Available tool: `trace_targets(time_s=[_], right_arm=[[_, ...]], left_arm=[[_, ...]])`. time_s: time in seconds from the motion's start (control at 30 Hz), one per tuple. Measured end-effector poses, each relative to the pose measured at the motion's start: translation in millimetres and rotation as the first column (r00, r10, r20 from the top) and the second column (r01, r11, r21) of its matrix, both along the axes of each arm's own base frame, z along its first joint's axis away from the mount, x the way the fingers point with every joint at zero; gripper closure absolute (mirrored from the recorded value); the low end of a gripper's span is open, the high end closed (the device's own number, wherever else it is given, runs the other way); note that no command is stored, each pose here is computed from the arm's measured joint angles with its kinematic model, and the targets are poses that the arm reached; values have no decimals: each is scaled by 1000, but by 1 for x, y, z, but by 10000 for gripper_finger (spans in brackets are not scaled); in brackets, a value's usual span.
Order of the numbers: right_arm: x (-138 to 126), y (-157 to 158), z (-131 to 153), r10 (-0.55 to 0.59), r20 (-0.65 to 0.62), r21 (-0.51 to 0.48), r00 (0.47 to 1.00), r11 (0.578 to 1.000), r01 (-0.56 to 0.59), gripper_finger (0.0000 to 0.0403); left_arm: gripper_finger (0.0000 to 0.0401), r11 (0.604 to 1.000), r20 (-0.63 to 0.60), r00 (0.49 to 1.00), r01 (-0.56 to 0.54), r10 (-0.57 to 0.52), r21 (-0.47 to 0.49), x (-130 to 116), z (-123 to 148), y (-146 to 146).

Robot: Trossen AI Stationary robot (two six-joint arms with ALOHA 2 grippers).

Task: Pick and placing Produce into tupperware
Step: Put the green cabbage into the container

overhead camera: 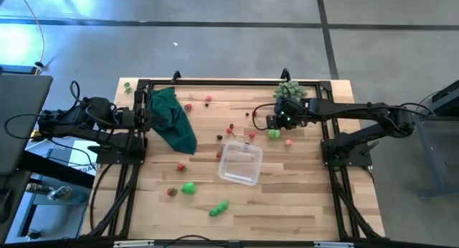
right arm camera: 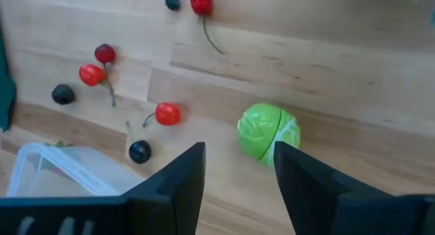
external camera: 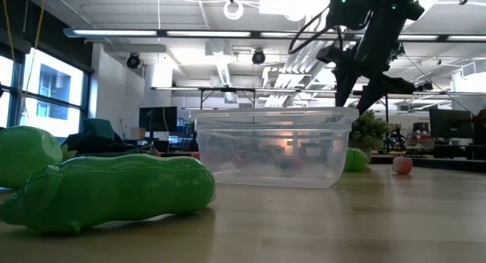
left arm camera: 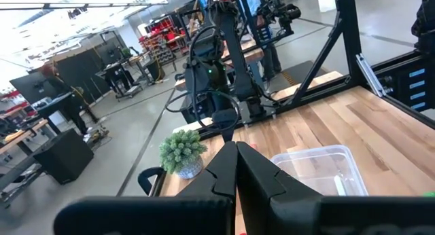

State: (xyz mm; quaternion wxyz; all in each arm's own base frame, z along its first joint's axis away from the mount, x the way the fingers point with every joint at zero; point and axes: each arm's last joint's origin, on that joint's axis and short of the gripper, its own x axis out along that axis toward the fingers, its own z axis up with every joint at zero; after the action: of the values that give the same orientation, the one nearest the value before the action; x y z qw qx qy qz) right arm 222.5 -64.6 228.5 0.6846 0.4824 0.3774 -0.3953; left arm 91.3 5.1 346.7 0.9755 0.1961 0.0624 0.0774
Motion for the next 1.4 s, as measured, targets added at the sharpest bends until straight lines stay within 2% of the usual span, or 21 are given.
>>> trace_targets(time_s=[0.23, 0.43, 0.7, 1.17, 1.4], right_arm=[[0, 5, -1, -15, -12, 23, 1000, 1000, 15, 192], [3, 6, -9, -93, -47, 49, 995, 994, 96, 167], [17, 3, -39, -85, -171, 106, 982, 989, 104, 164], [39, -3, -82, -107, -246, 121, 963, 983, 140, 164], [43, -4, -87, -127, -240, 123, 962, 979, 160, 164]], left_arm=[[400, 1000, -1, 1000, 0, 0, 0, 0, 0, 0], [400, 1000, -1, 1000, 0, 0, 0, 0, 0, 0], [400, 1000, -1, 1000, 0, 0, 0, 0, 0, 0], [400, 1000, -1, 1000, 0, 0, 0, 0, 0, 0], [400, 1000, -1, 1000, 0, 0, 0, 0, 0, 0]])
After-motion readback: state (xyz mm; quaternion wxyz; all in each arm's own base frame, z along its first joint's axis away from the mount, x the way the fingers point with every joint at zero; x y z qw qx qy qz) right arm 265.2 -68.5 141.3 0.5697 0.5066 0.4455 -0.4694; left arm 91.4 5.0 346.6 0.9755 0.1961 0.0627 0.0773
